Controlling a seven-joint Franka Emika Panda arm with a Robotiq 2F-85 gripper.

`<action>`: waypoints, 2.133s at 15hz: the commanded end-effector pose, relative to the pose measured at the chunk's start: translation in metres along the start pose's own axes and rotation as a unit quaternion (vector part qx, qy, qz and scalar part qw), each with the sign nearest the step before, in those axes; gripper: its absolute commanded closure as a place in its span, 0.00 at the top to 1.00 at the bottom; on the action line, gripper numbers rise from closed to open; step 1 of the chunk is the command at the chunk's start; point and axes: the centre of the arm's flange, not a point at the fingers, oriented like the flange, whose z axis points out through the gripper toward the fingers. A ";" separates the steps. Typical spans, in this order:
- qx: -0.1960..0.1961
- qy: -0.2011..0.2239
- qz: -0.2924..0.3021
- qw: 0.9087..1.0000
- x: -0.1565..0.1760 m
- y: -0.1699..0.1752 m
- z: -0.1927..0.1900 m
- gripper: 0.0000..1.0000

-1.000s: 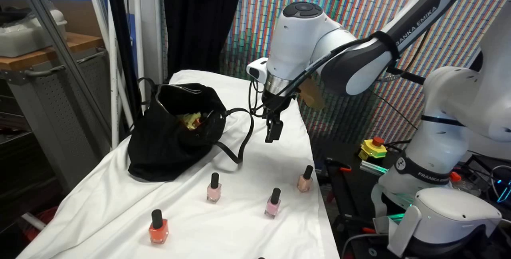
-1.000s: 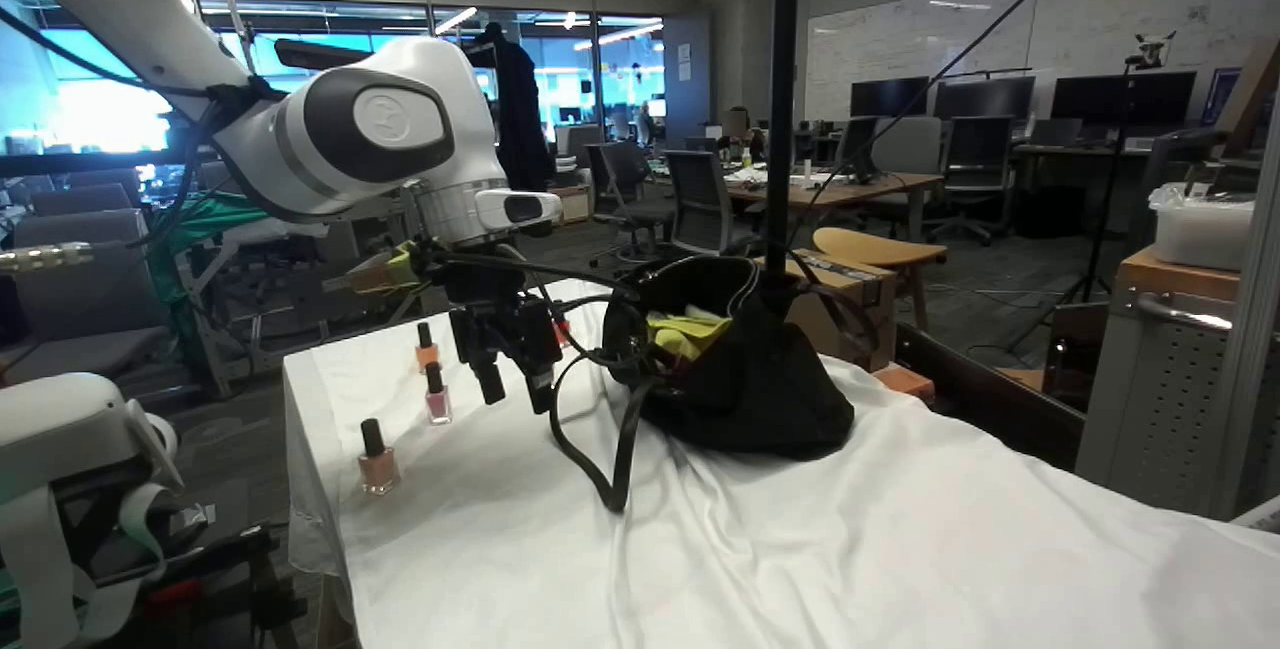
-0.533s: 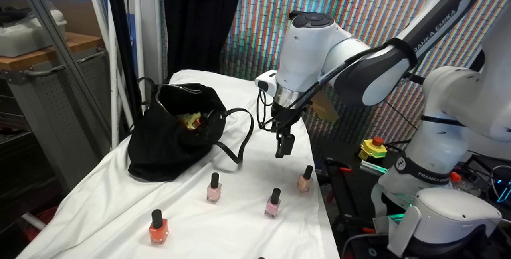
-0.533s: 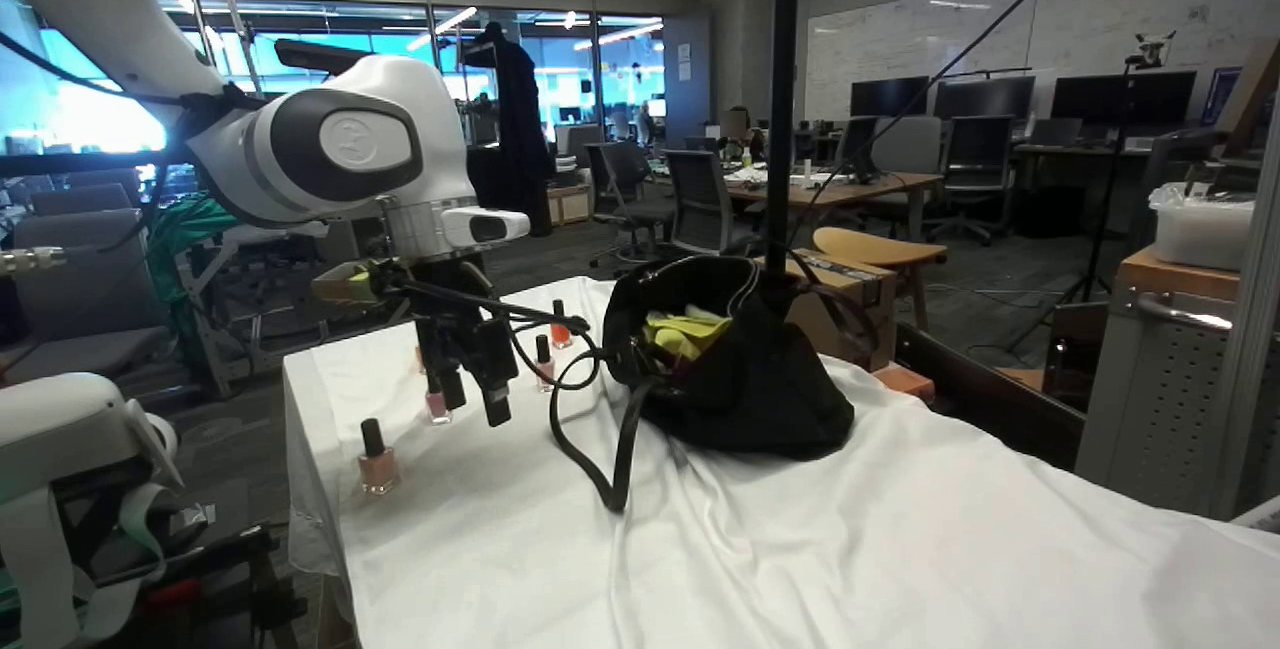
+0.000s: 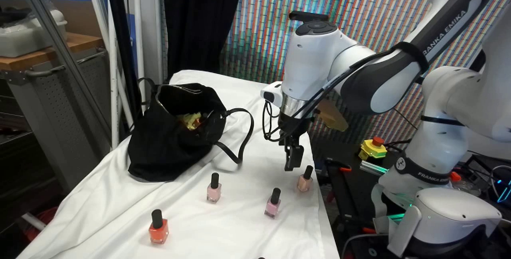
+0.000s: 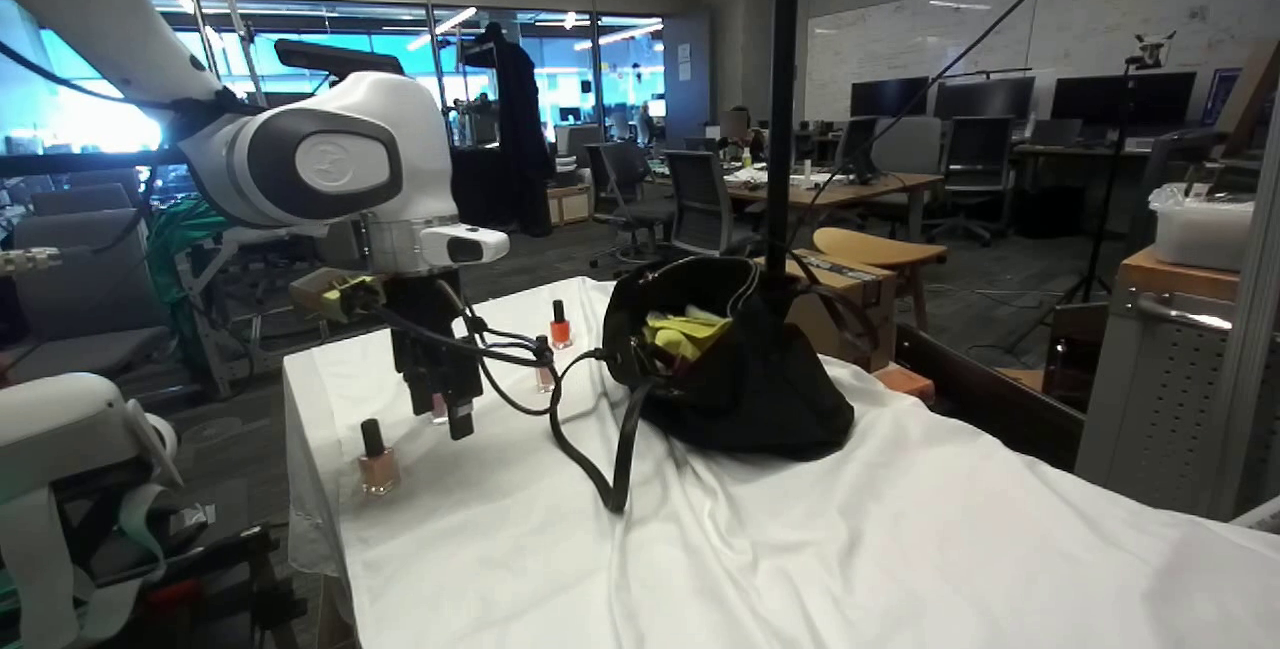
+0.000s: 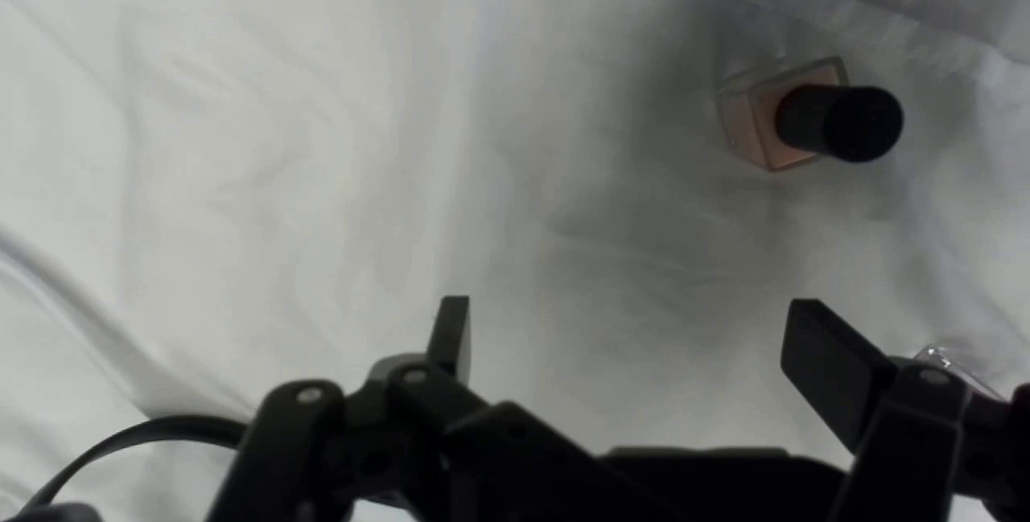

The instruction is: Pick up the nail polish and put them in the bag

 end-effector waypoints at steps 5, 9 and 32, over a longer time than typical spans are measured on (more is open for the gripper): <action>0.045 -0.015 -0.024 0.999 -0.024 -0.013 -0.005 1.00; 0.062 -0.021 -0.044 0.997 -0.032 -0.021 -0.002 1.00; 0.084 -0.028 -0.065 0.994 -0.058 -0.048 0.007 1.00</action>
